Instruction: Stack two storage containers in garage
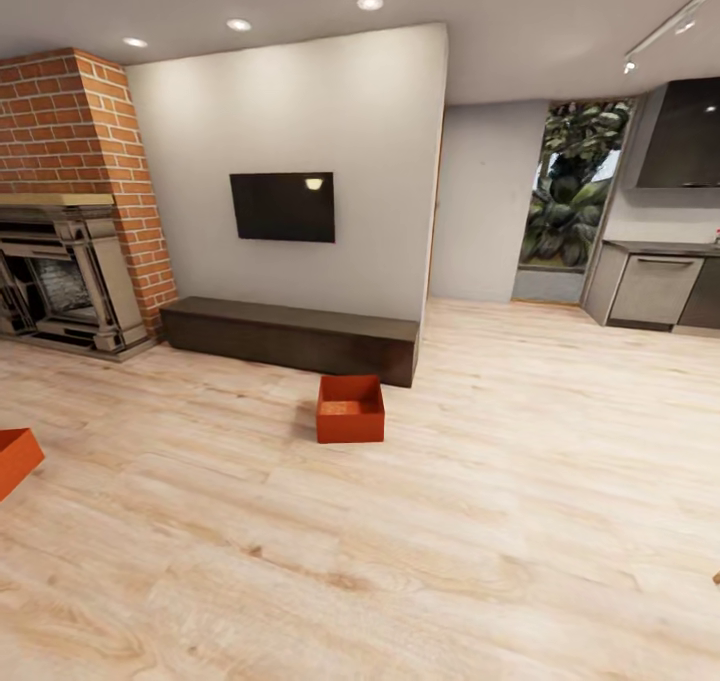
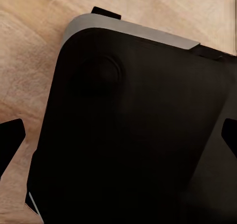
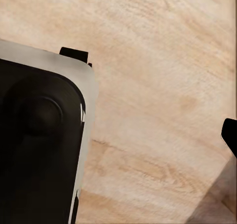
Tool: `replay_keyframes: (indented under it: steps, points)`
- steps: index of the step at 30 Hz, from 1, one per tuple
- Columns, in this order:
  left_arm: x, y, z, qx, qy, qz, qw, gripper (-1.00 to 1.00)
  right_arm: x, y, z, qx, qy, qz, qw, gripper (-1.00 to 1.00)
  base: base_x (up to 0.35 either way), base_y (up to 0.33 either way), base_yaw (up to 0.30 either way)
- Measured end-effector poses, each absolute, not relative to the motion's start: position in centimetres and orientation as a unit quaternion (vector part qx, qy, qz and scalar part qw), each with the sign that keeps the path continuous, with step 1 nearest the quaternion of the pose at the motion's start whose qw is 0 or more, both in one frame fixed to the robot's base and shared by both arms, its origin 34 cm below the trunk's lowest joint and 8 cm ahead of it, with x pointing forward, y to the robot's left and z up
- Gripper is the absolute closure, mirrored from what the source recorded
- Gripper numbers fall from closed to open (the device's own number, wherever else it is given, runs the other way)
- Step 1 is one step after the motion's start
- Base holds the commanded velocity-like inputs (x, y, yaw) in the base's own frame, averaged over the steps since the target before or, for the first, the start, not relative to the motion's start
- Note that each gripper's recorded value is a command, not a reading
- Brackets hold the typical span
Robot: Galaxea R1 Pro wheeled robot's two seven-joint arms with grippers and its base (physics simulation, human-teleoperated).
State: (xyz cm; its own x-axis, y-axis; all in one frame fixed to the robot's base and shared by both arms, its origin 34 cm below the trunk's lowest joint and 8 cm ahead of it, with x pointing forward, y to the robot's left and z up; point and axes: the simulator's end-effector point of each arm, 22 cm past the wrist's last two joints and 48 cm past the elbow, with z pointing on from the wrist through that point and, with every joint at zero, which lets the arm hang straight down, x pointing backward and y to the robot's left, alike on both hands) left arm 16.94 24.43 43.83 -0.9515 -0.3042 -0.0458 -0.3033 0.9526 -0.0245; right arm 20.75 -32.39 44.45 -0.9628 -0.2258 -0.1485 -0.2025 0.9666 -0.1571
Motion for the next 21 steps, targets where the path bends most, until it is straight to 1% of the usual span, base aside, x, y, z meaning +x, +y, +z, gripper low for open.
replay_keyframes:
  steps: [21]
  points:
    - [16.98,24.43,43.84,-0.154,0.988,-0.009,0.025,-1.0,20.81,-32.51,44.47,-0.108,0.988,-0.071,0.084,-1.0,0.323,0.0,0.0]
